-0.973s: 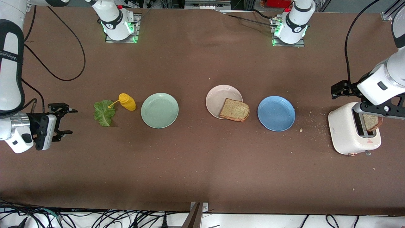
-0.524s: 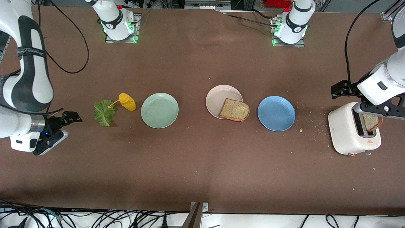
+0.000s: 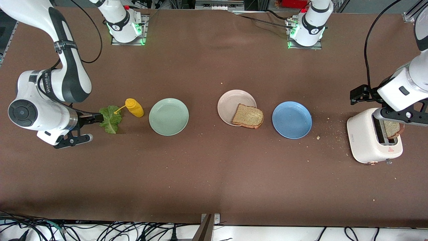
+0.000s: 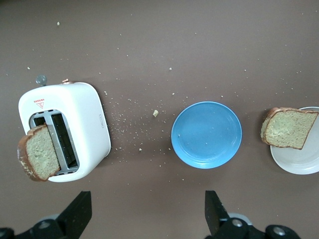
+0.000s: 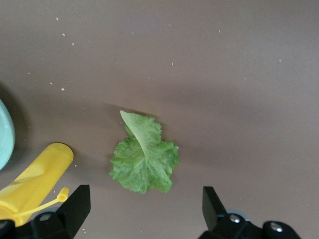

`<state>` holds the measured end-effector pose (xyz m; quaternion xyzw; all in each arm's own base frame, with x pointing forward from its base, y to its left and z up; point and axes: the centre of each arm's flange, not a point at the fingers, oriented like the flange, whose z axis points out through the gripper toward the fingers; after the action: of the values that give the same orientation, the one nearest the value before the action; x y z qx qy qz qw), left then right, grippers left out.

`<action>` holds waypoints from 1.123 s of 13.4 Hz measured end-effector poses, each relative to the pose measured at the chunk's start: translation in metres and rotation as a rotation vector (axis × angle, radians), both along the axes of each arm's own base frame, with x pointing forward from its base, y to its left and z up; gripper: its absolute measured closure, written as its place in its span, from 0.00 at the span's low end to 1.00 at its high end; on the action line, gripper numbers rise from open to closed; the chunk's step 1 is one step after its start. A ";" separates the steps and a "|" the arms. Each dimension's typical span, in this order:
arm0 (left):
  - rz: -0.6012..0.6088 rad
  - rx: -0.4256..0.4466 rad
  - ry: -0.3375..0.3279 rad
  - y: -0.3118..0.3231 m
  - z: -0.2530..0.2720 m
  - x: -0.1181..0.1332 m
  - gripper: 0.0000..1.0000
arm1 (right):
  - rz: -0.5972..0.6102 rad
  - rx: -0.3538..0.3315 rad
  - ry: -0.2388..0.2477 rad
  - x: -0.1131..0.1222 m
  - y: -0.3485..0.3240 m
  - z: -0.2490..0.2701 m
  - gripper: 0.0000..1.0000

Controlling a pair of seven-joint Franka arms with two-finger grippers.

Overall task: Make sandwich in beige plate with both arms
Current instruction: 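Move the right gripper down onto the green lettuce leaf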

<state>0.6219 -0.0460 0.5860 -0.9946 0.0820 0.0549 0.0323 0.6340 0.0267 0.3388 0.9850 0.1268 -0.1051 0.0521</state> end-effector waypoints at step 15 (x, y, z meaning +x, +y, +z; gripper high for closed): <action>0.000 0.000 0.000 0.000 0.000 0.000 0.00 | -0.055 0.024 -0.096 -0.080 -0.023 -0.130 0.00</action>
<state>0.6219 -0.0460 0.5860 -0.9946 0.0820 0.0549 0.0323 0.5539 0.0036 0.2086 0.9926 0.0980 -0.0579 0.0434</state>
